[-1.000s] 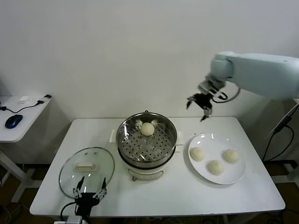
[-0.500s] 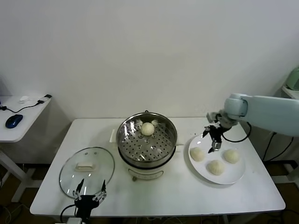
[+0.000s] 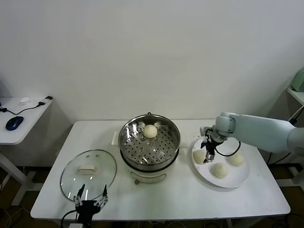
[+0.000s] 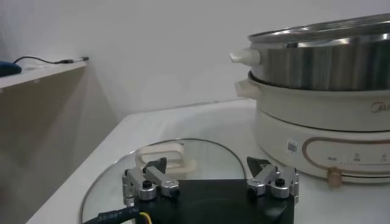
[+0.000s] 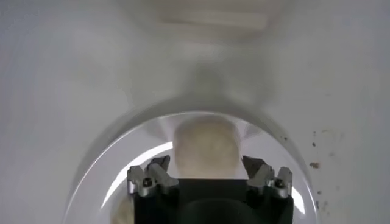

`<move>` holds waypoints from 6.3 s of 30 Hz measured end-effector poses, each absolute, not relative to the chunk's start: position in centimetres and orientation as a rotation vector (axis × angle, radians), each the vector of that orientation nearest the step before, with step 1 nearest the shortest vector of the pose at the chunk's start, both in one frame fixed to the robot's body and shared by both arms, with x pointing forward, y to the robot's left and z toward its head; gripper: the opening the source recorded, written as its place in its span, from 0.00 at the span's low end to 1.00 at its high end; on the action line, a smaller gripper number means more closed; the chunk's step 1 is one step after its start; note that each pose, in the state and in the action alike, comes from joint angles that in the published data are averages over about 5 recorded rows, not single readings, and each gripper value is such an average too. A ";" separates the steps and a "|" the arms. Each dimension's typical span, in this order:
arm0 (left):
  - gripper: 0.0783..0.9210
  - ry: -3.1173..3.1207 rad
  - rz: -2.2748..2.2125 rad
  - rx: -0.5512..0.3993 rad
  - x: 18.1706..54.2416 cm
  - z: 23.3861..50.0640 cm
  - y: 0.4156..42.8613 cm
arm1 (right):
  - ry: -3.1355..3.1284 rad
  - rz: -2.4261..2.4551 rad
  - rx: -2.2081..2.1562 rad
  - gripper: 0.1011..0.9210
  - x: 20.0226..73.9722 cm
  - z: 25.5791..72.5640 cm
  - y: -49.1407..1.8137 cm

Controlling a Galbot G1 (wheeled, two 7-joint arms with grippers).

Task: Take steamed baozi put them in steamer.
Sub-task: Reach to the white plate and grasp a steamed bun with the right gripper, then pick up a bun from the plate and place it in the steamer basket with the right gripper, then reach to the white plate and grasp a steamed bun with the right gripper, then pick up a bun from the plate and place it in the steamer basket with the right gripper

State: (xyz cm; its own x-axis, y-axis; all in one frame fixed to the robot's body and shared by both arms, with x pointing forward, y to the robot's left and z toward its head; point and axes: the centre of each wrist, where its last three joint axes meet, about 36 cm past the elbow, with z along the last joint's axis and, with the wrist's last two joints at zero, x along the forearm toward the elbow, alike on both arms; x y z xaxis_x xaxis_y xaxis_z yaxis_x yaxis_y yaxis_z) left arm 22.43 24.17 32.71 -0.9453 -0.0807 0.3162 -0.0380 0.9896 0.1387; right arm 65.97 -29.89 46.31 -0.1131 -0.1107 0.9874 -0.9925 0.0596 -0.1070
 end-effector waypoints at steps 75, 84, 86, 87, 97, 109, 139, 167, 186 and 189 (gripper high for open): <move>0.88 -2.853 -0.200 0.037 21.5 35.1 22.2 | -1.427 1.364 1.448 0.88 65.8 61.5 -0.2; 0.88 -2.861 -0.199 0.025 21.3 35.7 21.9 | -1.349 1.366 1.454 0.88 67.1 68.7 -12.1; 0.88 -2.861 -0.200 0.024 21.3 35.7 21.9 | -1.337 1.358 1.438 0.88 66.8 69.7 -15.7; 0.88 -2.861 -0.201 0.024 21.3 35.7 21.9 | -1.330 1.353 1.429 0.88 66.6 70.0 -17.6; 0.88 -2.853 -0.209 0.038 21.2 35.6 22.2 | -1.290 1.266 1.318 0.88 63.1 65.5 -32.0; 0.88 -2.841 -0.215 0.054 21.1 35.1 22.4 | -1.277 1.200 1.234 0.88 60.3 54.2 -37.0; 0.88 -2.839 -0.212 0.064 20.6 35.1 22.3 | -1.323 1.228 1.192 0.68 60.2 48.1 -36.3; 0.88 -2.850 -0.229 0.052 20.7 35.7 22.4 | -0.607 2.124 2.071 0.63 64.6 71.6 -8.1; 0.88 -2.845 -0.238 0.074 20.5 35.1 22.6 | -0.267 2.145 2.308 0.65 63.8 60.4 -2.1; 0.88 -2.844 -0.239 0.077 20.5 35.1 22.6 | -0.274 2.151 2.318 0.73 63.9 59.9 -2.0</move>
